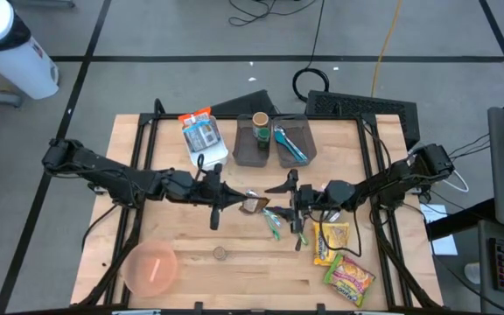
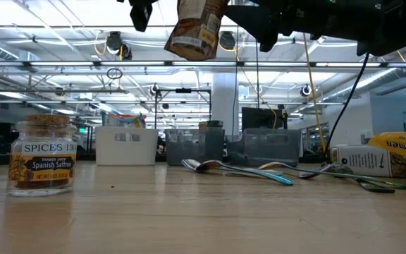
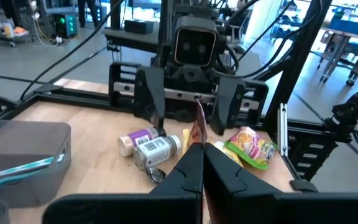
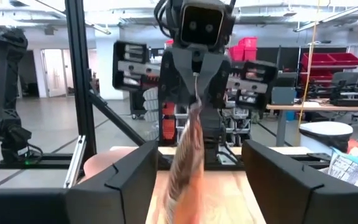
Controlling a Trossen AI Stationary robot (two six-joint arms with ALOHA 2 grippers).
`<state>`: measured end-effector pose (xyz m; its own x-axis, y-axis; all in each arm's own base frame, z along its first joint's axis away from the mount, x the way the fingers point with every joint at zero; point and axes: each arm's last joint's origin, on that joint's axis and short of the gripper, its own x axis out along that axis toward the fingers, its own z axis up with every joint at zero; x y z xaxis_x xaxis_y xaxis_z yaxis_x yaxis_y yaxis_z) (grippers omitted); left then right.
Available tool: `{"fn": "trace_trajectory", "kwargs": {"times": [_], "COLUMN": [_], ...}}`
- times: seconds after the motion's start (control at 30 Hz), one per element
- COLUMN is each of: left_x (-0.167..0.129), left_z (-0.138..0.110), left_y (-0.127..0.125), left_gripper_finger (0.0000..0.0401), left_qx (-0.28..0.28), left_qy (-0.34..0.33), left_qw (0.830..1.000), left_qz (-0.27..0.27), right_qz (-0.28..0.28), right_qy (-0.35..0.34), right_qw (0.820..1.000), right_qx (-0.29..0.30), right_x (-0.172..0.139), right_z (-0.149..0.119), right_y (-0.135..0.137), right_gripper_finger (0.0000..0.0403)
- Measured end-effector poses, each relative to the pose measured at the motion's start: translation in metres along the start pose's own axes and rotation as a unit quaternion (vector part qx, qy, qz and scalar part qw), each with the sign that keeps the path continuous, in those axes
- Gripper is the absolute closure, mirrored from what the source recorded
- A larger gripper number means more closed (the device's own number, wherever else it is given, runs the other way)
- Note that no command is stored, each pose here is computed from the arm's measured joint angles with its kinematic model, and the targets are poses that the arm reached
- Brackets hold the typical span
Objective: Pick & Place Food Item
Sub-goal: Put the orange seasoning pack into the left black bin
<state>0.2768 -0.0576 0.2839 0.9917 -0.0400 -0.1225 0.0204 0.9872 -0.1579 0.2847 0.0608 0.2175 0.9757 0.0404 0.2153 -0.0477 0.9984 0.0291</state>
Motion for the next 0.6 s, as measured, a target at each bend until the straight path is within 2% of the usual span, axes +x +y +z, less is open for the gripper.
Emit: {"fn": "trace_trajectory", "kwargs": {"times": [0.27, 0.6], "left_x": [0.0, 0.0], "left_z": [0.0012, 0.0008], "left_y": [-0.0007, -0.0008], "left_gripper_finger": [0.0401, 0.0401], "left_qx": [0.003, -0.016], "left_qy": [-0.005, -0.002], "left_qw": [1.0, 1.0], "left_qz": [-0.009, -0.011], "right_qz": [0.0, 0.002], "right_qy": [0.004, 0.004], "right_qw": [1.0, 1.0], "right_qx": [0.004, 0.004], "right_x": [0.0, 0.0], "right_z": [-0.0009, -0.0008], "right_y": [0.0, 0.0002], "right_gripper_finger": [0.0255, 0.038]}}
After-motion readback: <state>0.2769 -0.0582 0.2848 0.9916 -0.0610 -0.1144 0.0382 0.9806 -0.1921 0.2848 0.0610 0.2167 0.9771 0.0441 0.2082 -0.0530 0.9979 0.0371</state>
